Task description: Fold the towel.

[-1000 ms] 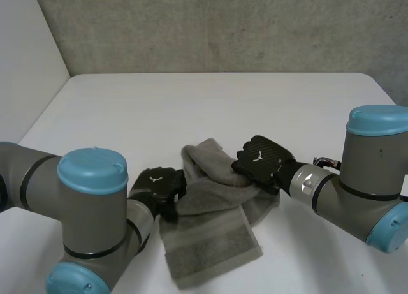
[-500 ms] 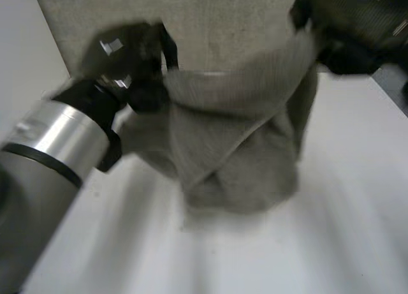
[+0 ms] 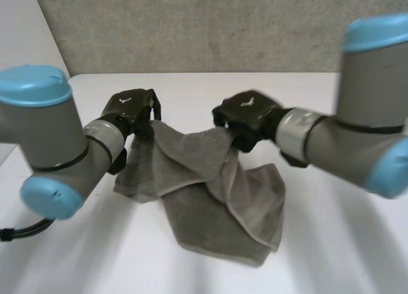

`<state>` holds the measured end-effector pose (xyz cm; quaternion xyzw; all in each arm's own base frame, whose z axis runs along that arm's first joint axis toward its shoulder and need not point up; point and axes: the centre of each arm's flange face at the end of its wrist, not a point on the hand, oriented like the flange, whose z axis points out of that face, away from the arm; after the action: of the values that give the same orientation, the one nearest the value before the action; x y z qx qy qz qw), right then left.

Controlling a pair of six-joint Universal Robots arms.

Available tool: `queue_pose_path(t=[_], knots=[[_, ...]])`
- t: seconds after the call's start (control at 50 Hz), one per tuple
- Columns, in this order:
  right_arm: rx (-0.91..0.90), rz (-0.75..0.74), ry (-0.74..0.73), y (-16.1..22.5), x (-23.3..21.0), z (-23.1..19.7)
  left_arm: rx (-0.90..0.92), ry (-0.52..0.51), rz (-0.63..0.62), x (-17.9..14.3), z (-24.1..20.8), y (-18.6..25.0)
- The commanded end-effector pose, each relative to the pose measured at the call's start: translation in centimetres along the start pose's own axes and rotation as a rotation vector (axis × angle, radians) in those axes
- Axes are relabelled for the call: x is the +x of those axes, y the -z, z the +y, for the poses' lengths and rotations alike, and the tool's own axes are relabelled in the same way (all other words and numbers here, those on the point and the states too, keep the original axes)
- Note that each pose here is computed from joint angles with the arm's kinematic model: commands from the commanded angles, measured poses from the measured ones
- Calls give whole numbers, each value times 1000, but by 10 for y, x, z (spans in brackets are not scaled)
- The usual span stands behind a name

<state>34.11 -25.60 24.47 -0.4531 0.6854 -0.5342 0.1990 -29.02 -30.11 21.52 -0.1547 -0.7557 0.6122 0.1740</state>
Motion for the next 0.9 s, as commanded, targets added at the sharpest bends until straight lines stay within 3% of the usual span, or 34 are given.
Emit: queue_pose_path(t=[0.02,0.12,0.2,0.38,0.52,0.64,0.9], knots=[[26,59,19,-53,0,23,71,9,-60,-30,-2,-52],[16,243,3,-53,17,22,88,11,-79,-36,-6,-57],[3,335,-4,-19,23,9,89,12,-93,-36,-15,-46],[-13,309,-24,52,5,17,67,9,-116,-28,-23,31],[-63,228,-105,66,-22,47,37,5,-99,-20,0,70],[-88,141,-139,68,-51,76,20,-21,-88,-18,20,69],[-81,100,-128,49,-72,113,-46,-211,-62,-17,82,12]])
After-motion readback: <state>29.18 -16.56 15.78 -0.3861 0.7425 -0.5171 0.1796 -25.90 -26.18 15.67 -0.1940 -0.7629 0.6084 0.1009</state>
